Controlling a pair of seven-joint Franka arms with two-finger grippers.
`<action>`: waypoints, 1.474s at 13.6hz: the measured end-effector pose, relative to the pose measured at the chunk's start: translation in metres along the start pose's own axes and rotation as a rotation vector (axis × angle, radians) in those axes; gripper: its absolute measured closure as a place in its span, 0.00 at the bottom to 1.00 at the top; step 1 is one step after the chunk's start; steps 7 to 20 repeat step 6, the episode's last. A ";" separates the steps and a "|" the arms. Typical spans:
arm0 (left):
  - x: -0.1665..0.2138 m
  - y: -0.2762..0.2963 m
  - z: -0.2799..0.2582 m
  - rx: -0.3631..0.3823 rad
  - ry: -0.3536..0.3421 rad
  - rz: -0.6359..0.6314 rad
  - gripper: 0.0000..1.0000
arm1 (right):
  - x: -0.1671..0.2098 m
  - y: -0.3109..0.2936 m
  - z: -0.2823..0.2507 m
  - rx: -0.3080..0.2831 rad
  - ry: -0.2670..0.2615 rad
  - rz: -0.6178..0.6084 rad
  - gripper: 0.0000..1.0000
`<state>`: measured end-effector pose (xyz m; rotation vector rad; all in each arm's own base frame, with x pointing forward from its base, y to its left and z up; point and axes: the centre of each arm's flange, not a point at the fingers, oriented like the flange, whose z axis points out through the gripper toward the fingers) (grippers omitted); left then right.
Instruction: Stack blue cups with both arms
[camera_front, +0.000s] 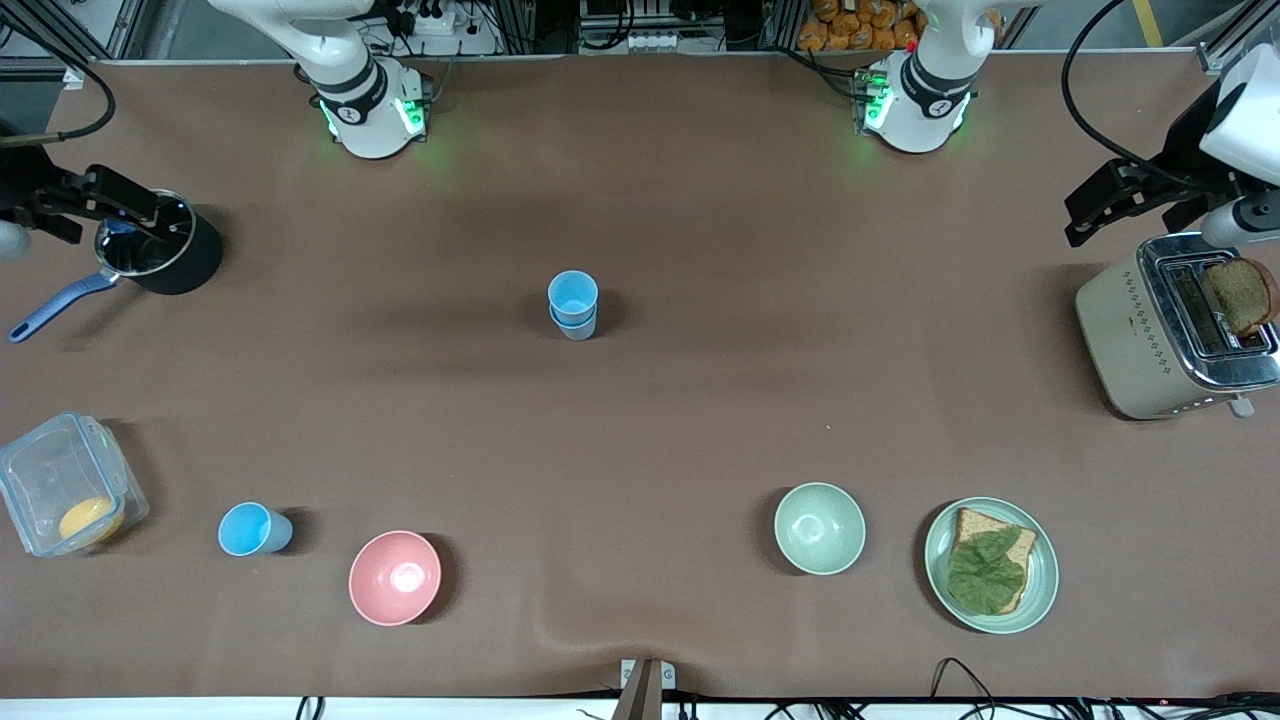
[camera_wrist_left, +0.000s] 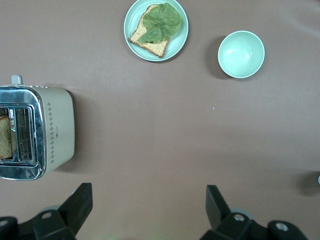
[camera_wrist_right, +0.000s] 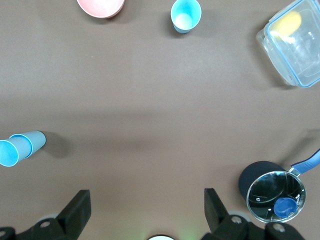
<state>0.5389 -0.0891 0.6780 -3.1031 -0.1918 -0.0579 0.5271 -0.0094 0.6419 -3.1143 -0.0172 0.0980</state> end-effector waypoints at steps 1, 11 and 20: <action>0.000 0.000 0.000 0.000 0.000 0.000 0.00 | 0.000 0.000 -0.002 -0.012 0.005 -0.001 0.00; -0.001 -0.001 0.001 0.003 -0.011 0.000 0.00 | 0.001 0.002 -0.004 -0.023 0.012 0.000 0.00; -0.001 -0.001 0.001 0.003 -0.011 0.000 0.00 | 0.001 0.002 -0.004 -0.023 0.012 0.000 0.00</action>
